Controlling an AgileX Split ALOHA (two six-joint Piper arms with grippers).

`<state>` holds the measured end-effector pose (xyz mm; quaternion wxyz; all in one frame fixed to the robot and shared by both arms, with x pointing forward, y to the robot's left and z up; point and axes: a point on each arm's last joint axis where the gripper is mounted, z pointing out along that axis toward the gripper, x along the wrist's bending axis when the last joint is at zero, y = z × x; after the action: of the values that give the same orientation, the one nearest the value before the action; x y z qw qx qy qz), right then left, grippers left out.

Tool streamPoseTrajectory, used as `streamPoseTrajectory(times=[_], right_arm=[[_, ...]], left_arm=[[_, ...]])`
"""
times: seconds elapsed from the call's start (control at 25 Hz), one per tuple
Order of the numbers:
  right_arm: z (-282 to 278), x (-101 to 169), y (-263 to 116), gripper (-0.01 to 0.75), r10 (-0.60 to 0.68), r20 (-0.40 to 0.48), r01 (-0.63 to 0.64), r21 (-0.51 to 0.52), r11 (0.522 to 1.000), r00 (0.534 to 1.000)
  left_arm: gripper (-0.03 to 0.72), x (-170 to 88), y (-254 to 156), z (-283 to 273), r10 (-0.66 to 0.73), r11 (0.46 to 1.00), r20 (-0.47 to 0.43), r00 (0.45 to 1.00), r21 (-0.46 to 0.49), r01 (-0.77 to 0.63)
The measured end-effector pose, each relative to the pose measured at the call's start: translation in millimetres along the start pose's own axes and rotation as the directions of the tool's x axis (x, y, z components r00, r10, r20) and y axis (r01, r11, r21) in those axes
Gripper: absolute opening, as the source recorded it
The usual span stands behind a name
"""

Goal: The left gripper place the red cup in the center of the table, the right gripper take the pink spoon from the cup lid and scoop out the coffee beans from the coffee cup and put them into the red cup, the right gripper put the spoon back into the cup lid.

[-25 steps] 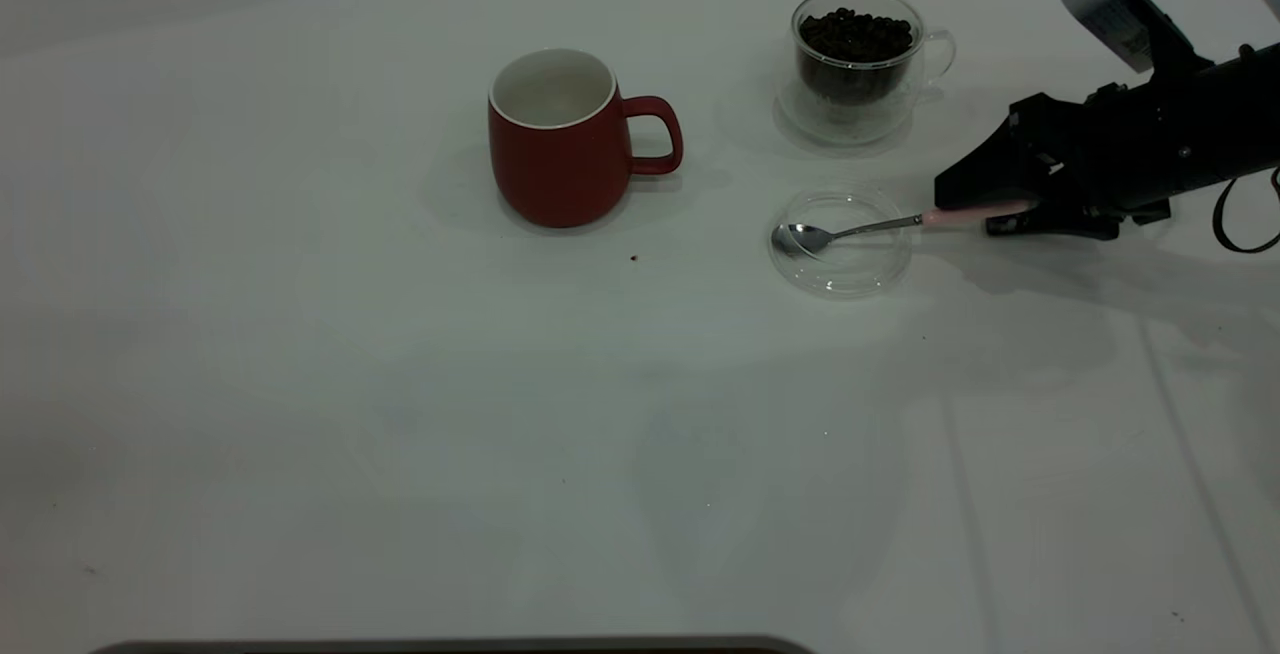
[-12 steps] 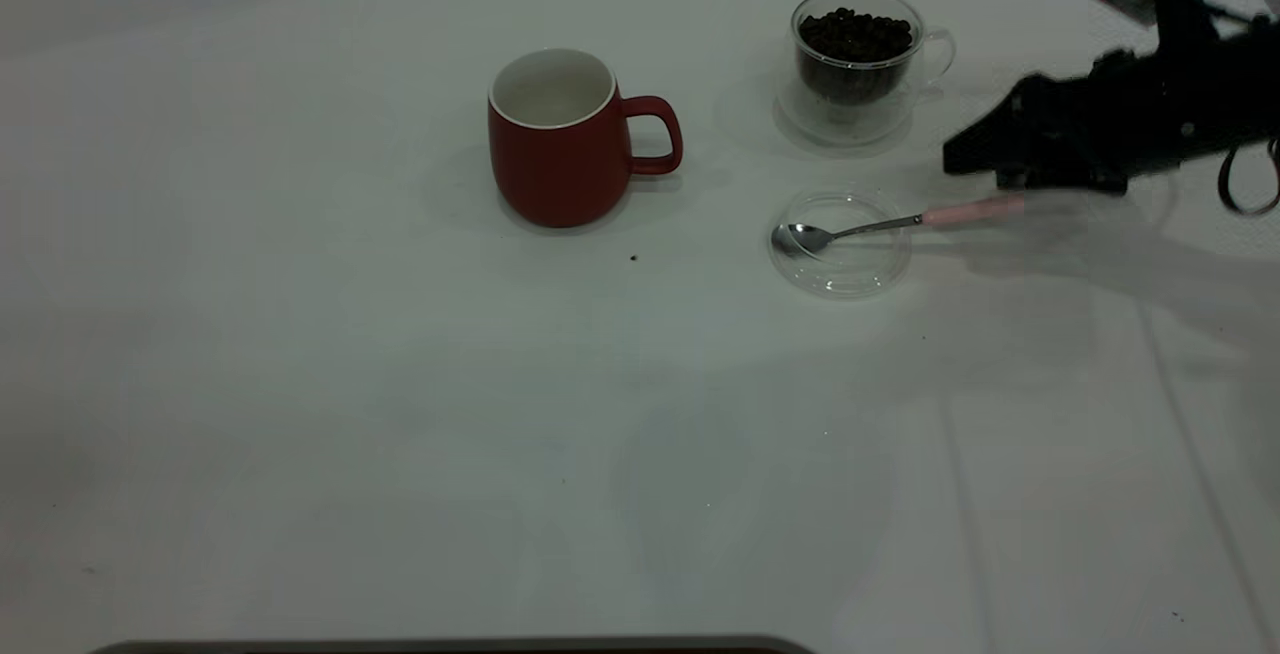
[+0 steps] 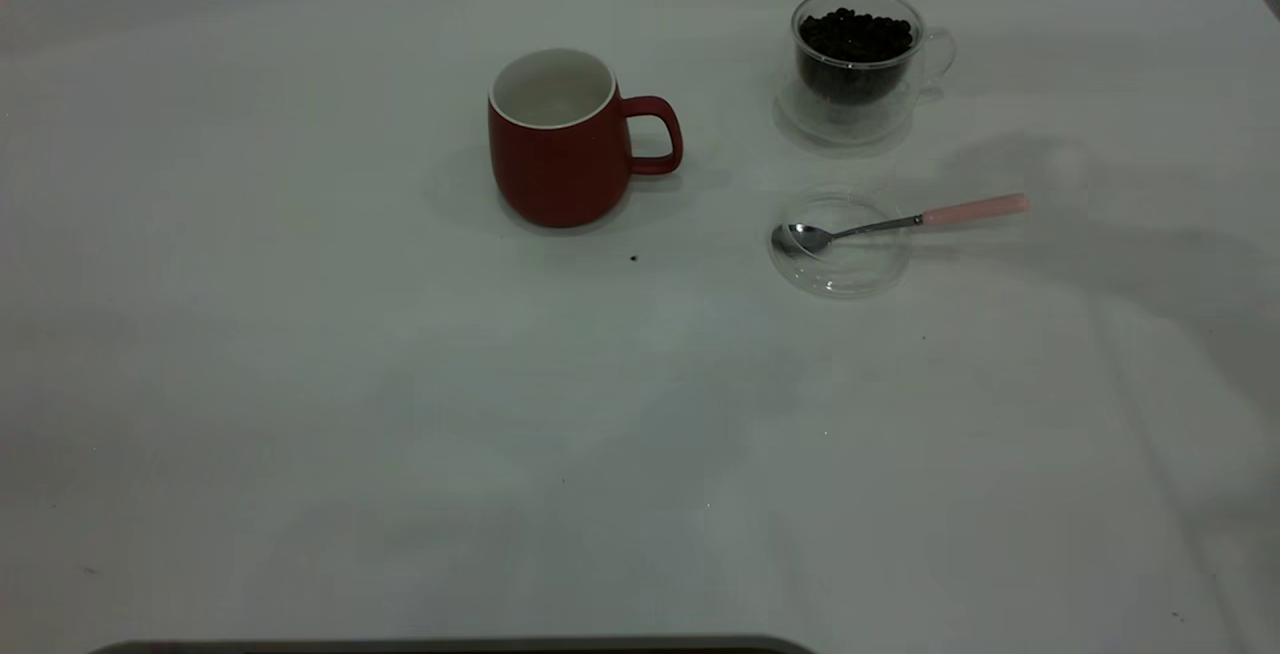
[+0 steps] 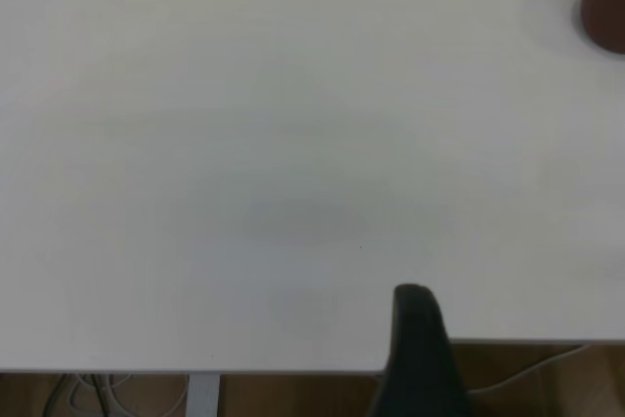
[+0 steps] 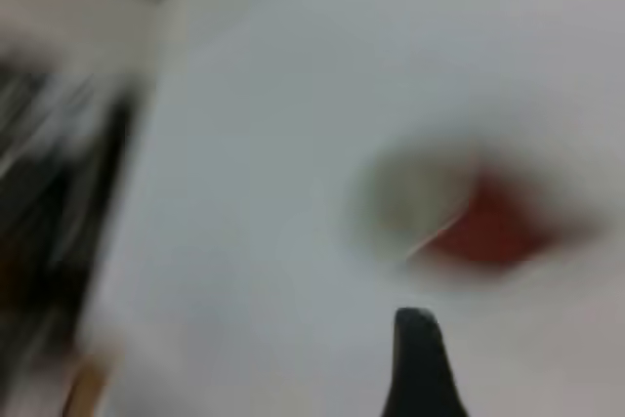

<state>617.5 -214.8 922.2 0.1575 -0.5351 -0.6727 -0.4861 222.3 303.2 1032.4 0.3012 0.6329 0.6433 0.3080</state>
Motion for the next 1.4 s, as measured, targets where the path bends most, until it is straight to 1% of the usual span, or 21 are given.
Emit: streamPoseTrajectory(times=[0.04, 0.08, 0.12, 0.16, 0.2, 0.24, 0.28, 0.32, 0.36, 0.4, 0.44, 0.52, 0.68, 0.76, 0.84, 0.92, 1.0, 1.12, 1.24, 1.4], right_arm=[[1.8, 19.6, -8.5, 0.533, -0.055, -0.049, 0.060, 0.118, 0.991, 0.997], [1.7, 38.4, -19.1, 0.521, -0.115, -0.093, 0.135, 0.249, 0.959, 0.989], [0.0, 51.8, -28.6, 0.505, -0.138, -0.103, 0.166, 0.358, 0.919, 0.985], [-3.6, 64.2, -37.8, 0.489, -0.175, -0.077, 0.191, 0.471, 0.861, 0.981], [-9.0, 74.2, -44.3, 0.474, -0.223, -0.031, 0.202, 0.560, 0.804, 0.974], [-14.3, 80.9, -49.6, 0.461, -0.249, 0.041, 0.169, 0.630, 0.758, 0.968], [-21.6, 89.0, -51.3, 0.448, -0.263, 0.121, 0.120, 0.662, 0.739, 0.957], [-29.3, 96.1, -53.5, 0.438, -0.288, 0.206, 0.072, 0.686, 0.724, 0.935], [-37.4, 103.1, -54.9, 0.433, -0.319, 0.274, 0.044, 0.694, 0.719, 0.907], [-45.0, 107.2, -57.6, 0.429, -0.329, 0.343, 0.001, 0.692, 0.722, 0.880], [-53.2, 112.7, -61.5, 0.427, -0.333, 0.394, -0.029, 0.680, 0.733, 0.857], [-71.1, 118.1, -73.1, 0.425, -0.342, 0.472, -0.071, 0.663, 0.745, 0.813], [-100.6, 114.8, -116.2, 0.425, -0.333, 0.587, -0.166, 0.636, 0.754, 0.738], [-115.3, 113.4, -139.3, 0.425, -0.325, 0.638, -0.189, 0.602, 0.776, 0.698], [-126.7, 113.8, -156.7, 0.425, -0.288, 0.688, -0.204, 0.539, 0.817, 0.666], [-137.1, 117.1, -171.6, 0.425, -0.255, 0.712, -0.186, 0.479, 0.858, 0.654], [-145.6, 118.9, -186.0, 0.425, -0.243, 0.719, -0.151, 0.436, 0.887, 0.651], [-161.3, 127.8, -200.7, 0.425, -0.245, 0.720, -0.086, 0.390, 0.917, 0.649], [-176.9, 141.0, -208.2, 0.425, -0.243, 0.715, 0.019, 0.306, 0.952, 0.655], [-197.2, 154.4, -218.9, 0.425, -0.218, 0.723, 0.125, 0.180, 0.976, 0.656]], left_arm=[[0.587, 0.0, 0.0, 0.0, 0.000, 1.000, 0.000, 1.000, 0.000, 0.000], [0.587, 0.0, 0.0, 0.0, 0.000, 1.000, 0.000, 1.000, 0.000, 0.000], [0.587, 0.0, 0.0, 0.0, 0.000, 1.000, 0.000, 1.000, 0.000, 0.000], [0.587, 0.0, 0.0, 0.0, 0.000, 1.000, 0.000, 1.000, 0.000, 0.000], [0.587, 0.0, 0.0, 0.0, 0.000, 1.000, 0.000, 1.000, 0.000, 0.000], [0.587, 0.0, 0.0, 0.0, 0.000, 1.000, 0.000, 1.000, 0.000, 0.000], [0.587, 0.0, 0.0, 0.0, 0.000, 1.000, 0.000, 1.000, 0.000, 0.000], [0.587, 0.0, 0.0, 0.0, 0.000, 1.000, 0.000, 1.000, 0.000, 0.000], [0.587, 0.0, 0.0, 0.0, 0.000, 1.000, 0.000, 1.000, 0.000, 0.000], [0.587, 0.0, 0.0, 0.0, 0.000, 1.000, 0.000, 1.000, 0.000, 0.000], [0.587, 0.0, 0.0, 0.0, 0.000, 1.000, 0.000, 1.000, 0.000, 0.000], [0.587, 0.0, 0.0, 0.0, 0.000, 1.000, 0.000, 1.000, 0.000, 0.000], [0.587, 0.0, 0.0, 0.0, 0.000, 1.000, 0.000, 1.000, 0.000, 0.000], [0.587, 0.0, 0.0, 0.0, 0.000, 1.000, 0.000, 1.000, 0.000, 0.000], [0.587, 0.0, 0.0, 0.0, 0.000, 1.000, 0.000, 1.000, 0.000, 0.000], [0.587, 0.0, 0.0, 0.0, 0.000, 1.000, 0.000, 1.000, 0.000, 0.000], [0.587, 0.0, 0.0, 0.0, 0.000, 1.000, 0.000, 1.000, 0.000, 0.000], [0.587, 0.0, 0.0, 0.0, -0.001, 1.000, 0.000, 1.000, 0.000, 0.001], [0.587, 0.0, 0.0, 0.0, -0.002, 1.000, 0.000, 1.000, 0.000, 0.002], [0.587, 0.0, 0.0, 0.0, -0.002, 1.000, 0.000, 1.000, 0.000, 0.002]])
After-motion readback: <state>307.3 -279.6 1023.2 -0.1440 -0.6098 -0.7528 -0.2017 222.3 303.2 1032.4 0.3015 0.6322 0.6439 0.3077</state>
